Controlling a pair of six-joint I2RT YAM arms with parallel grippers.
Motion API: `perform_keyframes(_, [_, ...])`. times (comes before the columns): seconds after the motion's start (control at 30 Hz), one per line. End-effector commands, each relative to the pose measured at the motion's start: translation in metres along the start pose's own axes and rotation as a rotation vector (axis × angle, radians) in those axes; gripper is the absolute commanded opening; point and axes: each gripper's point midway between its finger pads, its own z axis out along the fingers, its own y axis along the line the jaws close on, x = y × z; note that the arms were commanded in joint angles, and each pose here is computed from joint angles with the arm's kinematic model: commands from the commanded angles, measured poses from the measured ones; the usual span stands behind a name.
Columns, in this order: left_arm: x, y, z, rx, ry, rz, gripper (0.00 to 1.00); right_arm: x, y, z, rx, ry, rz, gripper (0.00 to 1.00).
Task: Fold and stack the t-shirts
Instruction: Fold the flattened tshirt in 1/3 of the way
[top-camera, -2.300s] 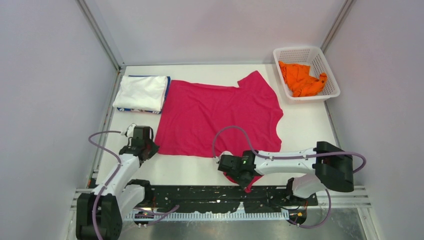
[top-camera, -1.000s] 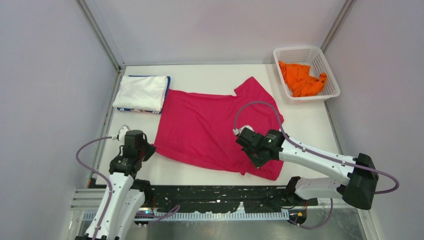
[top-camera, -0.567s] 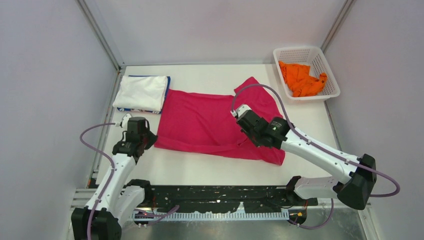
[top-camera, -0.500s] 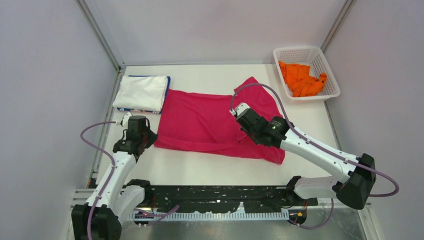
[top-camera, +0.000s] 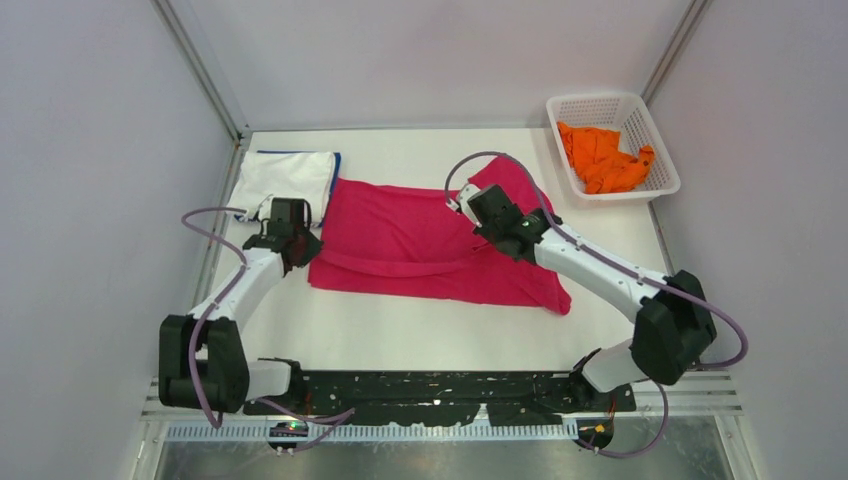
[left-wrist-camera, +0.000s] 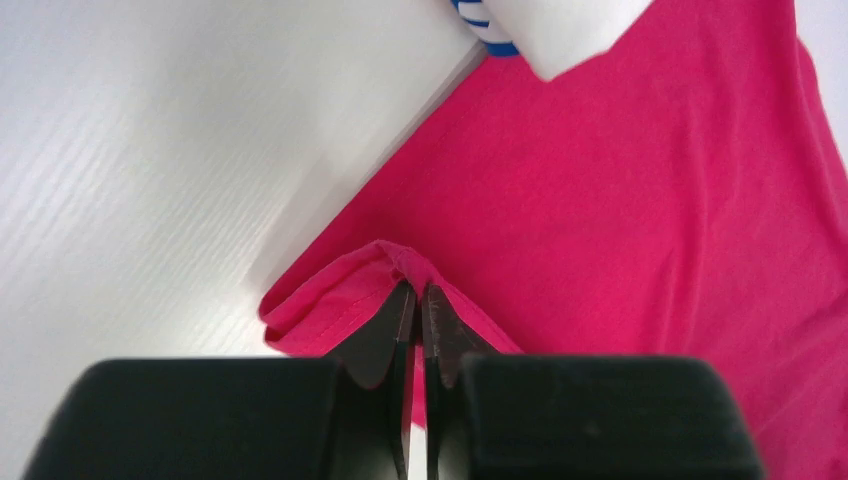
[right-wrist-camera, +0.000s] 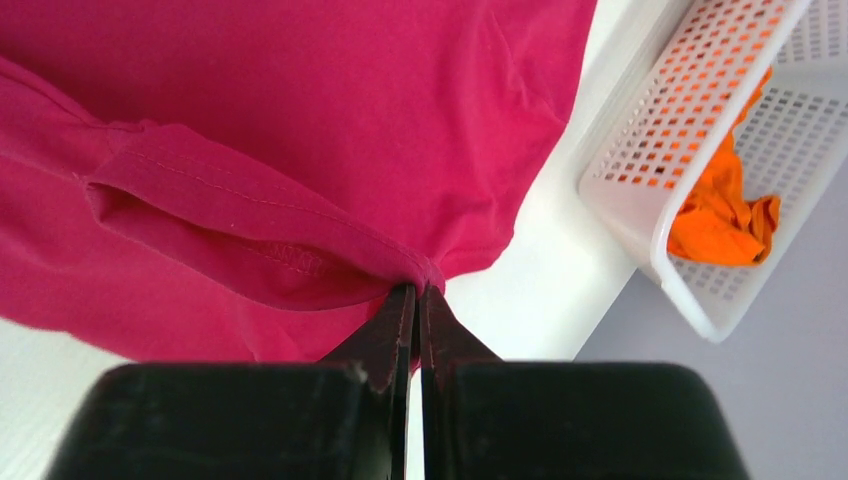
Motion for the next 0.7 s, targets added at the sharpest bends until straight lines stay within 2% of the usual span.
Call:
perform_keyframes(0.0, [-0.037,-0.026,0.011,-0.001,-0.084,-0.027,0.15,-0.050,-0.025,0.031,0.013,-0.107,-0.056,0.05])
perform_keyframes(0.03, [-0.042,-0.023,0.014,-0.035,-0.100,-0.038,0.21,-0.046,-0.028,0.049,0.012,-0.073,-0.052,0.06])
perform_keyframes(0.07, [-0.046,-0.020,0.017,-0.065,-0.111,-0.048,0.32,-0.058,-0.039,0.054,0.029,-0.091,-0.037,0.07])
perform_keyframes(0.1, [-0.049,-0.019,0.018,-0.081,-0.108,-0.061,0.46,-0.053,-0.042,0.072,0.030,-0.051,-0.027,0.20])
perform_keyframes(0.17, [-0.055,-0.023,0.016,-0.079,-0.107,-0.075,0.80,-0.057,-0.061,0.090,0.077,-0.011,0.018,0.38])
perform_keyframes(0.2, [-0.058,-0.026,0.013,-0.070,-0.114,-0.076,0.96,-0.063,-0.076,0.088,0.129,-0.002,0.060,0.44])
perform_keyframes(0.23, [-0.063,-0.030,0.008,-0.055,-0.124,-0.075,0.99,-0.058,-0.083,0.092,0.162,0.035,0.076,0.61])
perform_keyframes(0.27, [-0.068,-0.034,0.001,-0.034,-0.134,-0.071,1.00,-0.063,-0.089,0.089,0.177,0.023,0.116,0.83])
perform_keyframes(0.3, [-0.070,-0.037,-0.005,-0.021,-0.139,-0.065,1.00,-0.067,-0.095,0.084,0.192,0.000,0.147,0.99])
perform_keyframes(0.43, [-0.063,-0.048,-0.025,0.093,-0.122,-0.050,1.00,-0.062,-0.095,0.061,0.218,-0.120,0.350,0.95])
perform_keyframes(0.53, [-0.036,-0.054,-0.027,0.182,-0.057,-0.032,1.00,-0.053,-0.080,0.045,0.161,-0.211,0.637,0.95])
perform_keyframes(0.57, [-0.026,-0.054,-0.025,0.197,-0.038,-0.022,1.00,-0.052,-0.061,0.038,0.066,-0.254,0.722,0.95])
perform_keyframes(0.67, [-0.002,-0.053,-0.019,0.215,0.015,0.003,1.00,-0.052,-0.027,0.023,-0.135,-0.340,0.793,0.95])
